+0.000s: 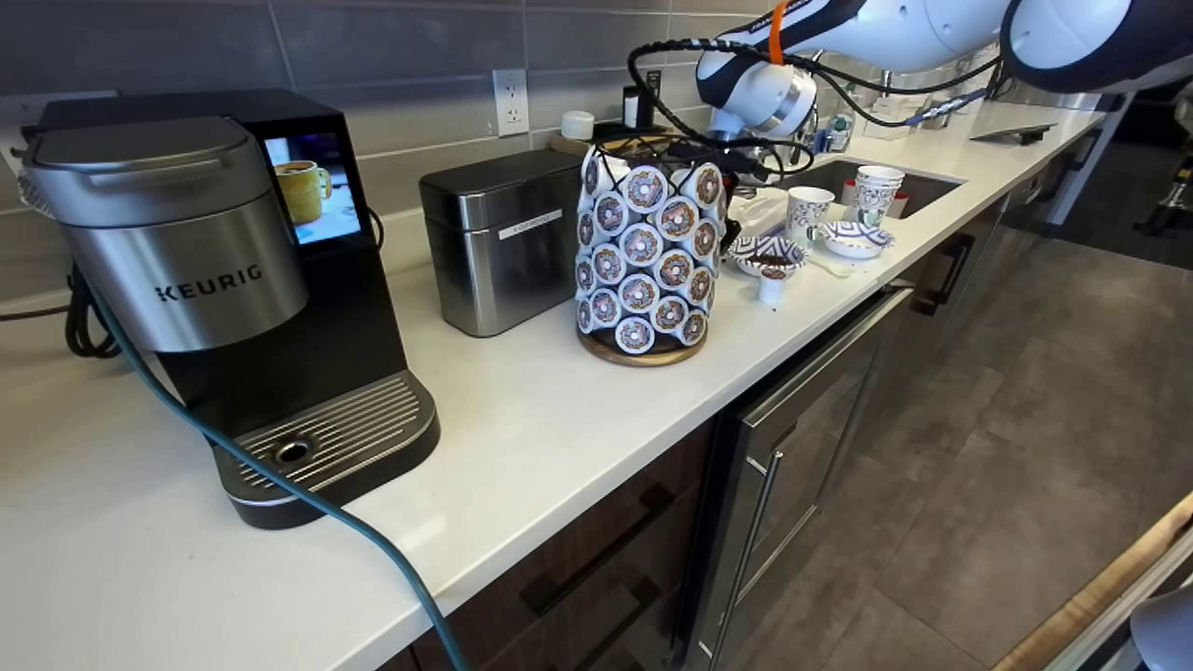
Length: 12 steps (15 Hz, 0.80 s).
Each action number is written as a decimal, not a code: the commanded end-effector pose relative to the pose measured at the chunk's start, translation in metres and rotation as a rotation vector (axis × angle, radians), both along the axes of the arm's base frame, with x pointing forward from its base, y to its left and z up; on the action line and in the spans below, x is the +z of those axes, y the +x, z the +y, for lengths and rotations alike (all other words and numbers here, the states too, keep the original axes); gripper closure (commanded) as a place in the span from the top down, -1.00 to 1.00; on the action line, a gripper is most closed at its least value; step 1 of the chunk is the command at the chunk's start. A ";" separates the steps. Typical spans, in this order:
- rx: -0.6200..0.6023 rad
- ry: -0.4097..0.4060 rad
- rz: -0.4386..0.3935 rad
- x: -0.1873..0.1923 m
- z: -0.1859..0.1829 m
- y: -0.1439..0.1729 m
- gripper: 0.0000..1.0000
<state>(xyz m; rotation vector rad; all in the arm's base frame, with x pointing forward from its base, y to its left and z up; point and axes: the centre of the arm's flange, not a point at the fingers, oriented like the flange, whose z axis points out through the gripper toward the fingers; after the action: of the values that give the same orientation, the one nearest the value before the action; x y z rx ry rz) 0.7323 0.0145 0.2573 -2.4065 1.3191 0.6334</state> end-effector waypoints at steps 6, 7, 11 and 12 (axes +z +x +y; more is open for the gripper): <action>0.037 0.049 0.096 0.062 -0.026 -0.022 -0.43; 0.041 0.053 0.109 0.071 -0.032 -0.027 -0.43; 0.048 0.114 0.151 0.113 -0.065 -0.050 -0.43; 0.050 0.154 0.150 0.120 -0.073 -0.056 -0.43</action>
<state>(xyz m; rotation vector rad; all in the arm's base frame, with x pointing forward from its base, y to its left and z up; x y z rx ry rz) 0.6982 -0.0382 0.3571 -2.3805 1.2615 0.8541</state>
